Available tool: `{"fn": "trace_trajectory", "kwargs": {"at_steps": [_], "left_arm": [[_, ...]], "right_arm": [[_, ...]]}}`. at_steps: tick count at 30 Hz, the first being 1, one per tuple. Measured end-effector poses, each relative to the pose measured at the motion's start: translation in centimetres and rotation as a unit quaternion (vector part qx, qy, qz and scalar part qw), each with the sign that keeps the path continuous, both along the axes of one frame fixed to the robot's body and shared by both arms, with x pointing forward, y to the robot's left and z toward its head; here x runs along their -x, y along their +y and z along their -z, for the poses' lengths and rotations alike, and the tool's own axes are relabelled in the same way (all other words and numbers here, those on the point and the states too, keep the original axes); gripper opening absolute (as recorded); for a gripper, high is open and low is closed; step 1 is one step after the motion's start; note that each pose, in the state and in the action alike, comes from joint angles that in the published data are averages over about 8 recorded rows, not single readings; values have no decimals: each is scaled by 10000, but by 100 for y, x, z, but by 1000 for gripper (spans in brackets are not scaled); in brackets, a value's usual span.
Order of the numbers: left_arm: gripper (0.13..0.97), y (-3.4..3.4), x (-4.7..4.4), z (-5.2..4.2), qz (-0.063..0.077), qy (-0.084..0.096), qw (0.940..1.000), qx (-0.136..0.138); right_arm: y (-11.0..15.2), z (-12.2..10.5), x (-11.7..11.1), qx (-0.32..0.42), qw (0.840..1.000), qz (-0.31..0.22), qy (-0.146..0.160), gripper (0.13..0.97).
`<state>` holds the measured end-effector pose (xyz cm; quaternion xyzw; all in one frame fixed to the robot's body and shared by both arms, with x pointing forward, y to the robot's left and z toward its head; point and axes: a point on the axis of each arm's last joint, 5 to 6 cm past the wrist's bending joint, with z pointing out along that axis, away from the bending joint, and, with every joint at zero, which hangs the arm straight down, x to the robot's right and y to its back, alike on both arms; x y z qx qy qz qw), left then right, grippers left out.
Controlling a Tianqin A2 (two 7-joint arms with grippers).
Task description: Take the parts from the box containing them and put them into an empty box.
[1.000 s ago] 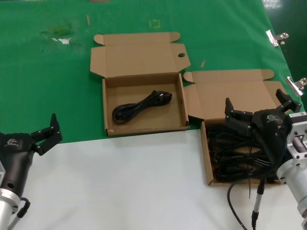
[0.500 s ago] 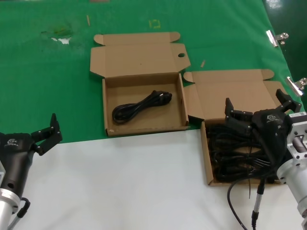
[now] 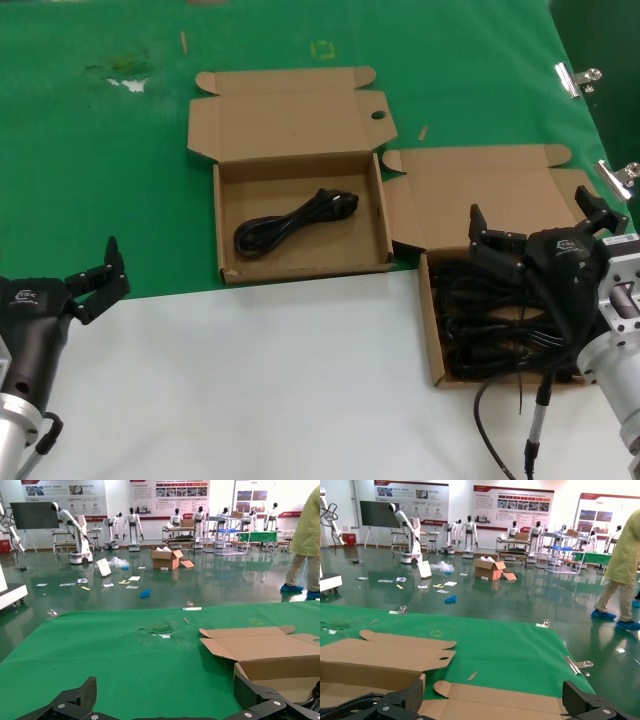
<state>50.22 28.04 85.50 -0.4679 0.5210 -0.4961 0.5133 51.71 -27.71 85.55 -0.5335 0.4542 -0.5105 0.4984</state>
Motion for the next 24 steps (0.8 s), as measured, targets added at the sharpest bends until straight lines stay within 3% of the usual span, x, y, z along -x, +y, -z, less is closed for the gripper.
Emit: {"fn": "trace_trajectory", "kwargs": {"at_steps": [24], "left_arm": [[966,0,0,0,0,0,10000,0]], "right_arm": [[0,0,0,0,10000,0,0,966]]}}
